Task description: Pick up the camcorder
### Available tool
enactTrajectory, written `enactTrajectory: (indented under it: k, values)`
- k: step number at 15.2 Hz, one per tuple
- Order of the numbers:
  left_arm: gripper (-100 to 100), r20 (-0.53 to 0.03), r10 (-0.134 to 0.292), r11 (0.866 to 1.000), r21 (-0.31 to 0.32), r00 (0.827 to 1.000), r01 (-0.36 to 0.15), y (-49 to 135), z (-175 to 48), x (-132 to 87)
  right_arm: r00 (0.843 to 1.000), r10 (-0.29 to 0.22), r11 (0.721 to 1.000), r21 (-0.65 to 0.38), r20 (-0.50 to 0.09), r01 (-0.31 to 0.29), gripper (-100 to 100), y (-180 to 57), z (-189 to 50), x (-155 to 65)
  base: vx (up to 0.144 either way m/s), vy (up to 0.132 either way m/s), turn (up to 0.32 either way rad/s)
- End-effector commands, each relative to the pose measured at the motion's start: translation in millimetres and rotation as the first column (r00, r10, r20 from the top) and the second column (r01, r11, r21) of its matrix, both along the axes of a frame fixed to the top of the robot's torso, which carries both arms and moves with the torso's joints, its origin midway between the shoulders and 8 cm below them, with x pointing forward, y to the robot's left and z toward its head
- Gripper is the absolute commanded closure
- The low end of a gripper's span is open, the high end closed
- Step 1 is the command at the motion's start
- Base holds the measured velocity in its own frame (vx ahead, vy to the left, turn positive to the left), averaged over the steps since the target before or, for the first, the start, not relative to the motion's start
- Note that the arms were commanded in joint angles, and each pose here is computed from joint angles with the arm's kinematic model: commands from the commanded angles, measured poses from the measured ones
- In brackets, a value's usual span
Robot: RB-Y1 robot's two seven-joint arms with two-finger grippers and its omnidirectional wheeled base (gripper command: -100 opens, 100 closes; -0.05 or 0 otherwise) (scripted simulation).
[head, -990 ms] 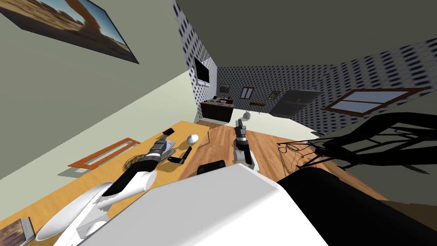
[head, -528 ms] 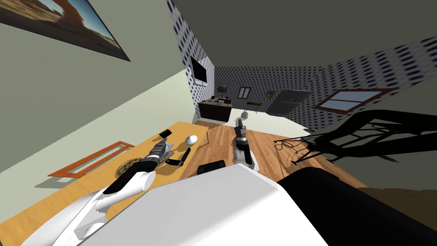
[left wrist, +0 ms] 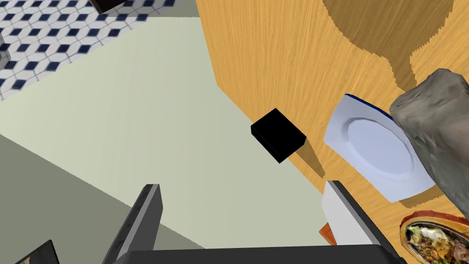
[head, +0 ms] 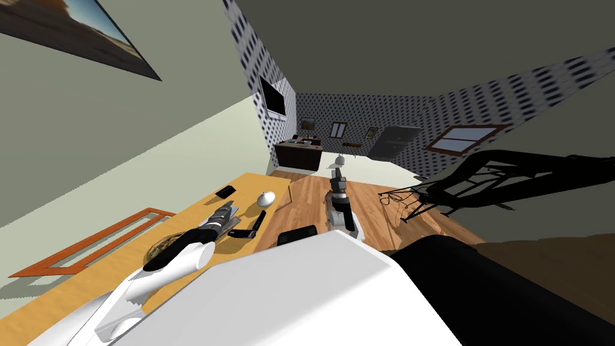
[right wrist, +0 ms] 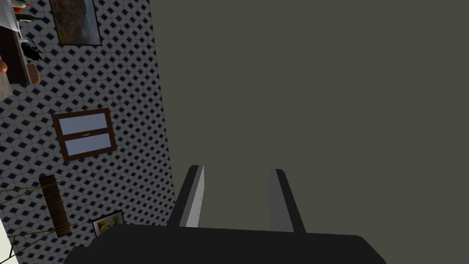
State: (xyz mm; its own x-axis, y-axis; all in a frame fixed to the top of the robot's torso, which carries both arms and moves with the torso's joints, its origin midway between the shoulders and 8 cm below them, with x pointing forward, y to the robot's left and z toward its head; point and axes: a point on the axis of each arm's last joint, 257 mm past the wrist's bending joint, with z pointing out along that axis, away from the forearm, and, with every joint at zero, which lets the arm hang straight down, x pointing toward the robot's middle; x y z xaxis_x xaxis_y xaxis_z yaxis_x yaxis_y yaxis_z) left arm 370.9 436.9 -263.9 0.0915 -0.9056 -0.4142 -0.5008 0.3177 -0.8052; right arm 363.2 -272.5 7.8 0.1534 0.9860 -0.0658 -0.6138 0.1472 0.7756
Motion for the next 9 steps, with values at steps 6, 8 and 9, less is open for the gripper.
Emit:
enactTrajectory:
  k: [6, 8, 9]
  values:
    - [-100, -0.159, 0.059, 0.997, -0.038, 0.986, -0.065, 16.8, -43.0, -30.4, 1.0, 0.0, 1.0, 0.0, 0.0, 0.0, 0, -0.1, 0.0, 0.0, 0.005, 0.022, -0.102]
    - [-100, -0.191, 0.063, 0.996, -0.044, 0.98, -0.072, 16.6, -49.8, -35.5, 1.0, 0.0, 1.0, 0.0, 0.0, 0.0, 0, 0.0, 0.0, 0.0, 0.003, 0.02, -0.117]
    - [-100, -0.191, 0.063, 0.996, -0.045, 0.98, -0.073, 16.6, -49.9, -35.6, 1.0, 0.0, 1.0, 0.0, 0.0, 0.0, 0, 0.0, 0.0, 0.0, 0.002, 0.015, -0.001]
